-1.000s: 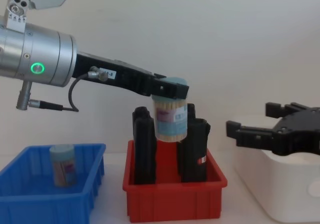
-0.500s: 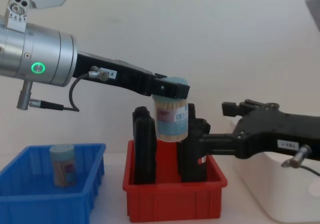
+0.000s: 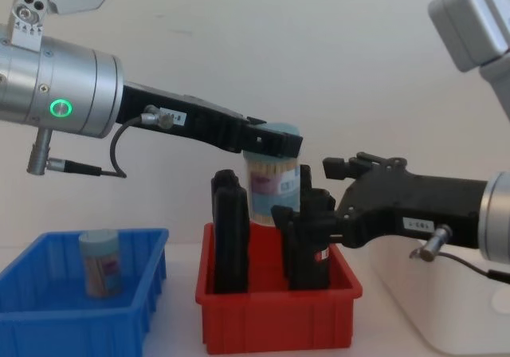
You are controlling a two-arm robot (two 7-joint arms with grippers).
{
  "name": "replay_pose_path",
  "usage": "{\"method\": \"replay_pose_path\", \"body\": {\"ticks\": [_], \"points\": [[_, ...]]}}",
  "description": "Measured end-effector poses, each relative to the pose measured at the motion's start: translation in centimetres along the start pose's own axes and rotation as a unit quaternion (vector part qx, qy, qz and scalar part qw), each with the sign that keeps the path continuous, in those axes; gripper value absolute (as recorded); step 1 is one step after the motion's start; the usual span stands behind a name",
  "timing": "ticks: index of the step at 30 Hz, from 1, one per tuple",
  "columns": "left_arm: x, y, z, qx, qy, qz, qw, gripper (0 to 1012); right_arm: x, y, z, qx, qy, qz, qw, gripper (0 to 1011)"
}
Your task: Pick the cotton swabs from the blue box and place them into the white box.
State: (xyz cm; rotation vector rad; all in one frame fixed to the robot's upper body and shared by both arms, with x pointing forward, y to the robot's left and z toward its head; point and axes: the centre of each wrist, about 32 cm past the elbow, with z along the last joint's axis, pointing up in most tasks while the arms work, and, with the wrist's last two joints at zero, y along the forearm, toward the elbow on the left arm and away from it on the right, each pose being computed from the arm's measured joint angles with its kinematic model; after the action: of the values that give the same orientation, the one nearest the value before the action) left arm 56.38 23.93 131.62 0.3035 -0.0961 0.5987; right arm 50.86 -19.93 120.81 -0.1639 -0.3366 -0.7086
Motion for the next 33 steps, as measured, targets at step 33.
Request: {"method": "replay_pose_path", "body": {"ticks": [33], "points": [[0.02,0.02,0.0,0.0,0.0,0.001,1.0,670,0.6,3.9,-1.1,0.01,-0.006,0.005,0.9999,682]]}}
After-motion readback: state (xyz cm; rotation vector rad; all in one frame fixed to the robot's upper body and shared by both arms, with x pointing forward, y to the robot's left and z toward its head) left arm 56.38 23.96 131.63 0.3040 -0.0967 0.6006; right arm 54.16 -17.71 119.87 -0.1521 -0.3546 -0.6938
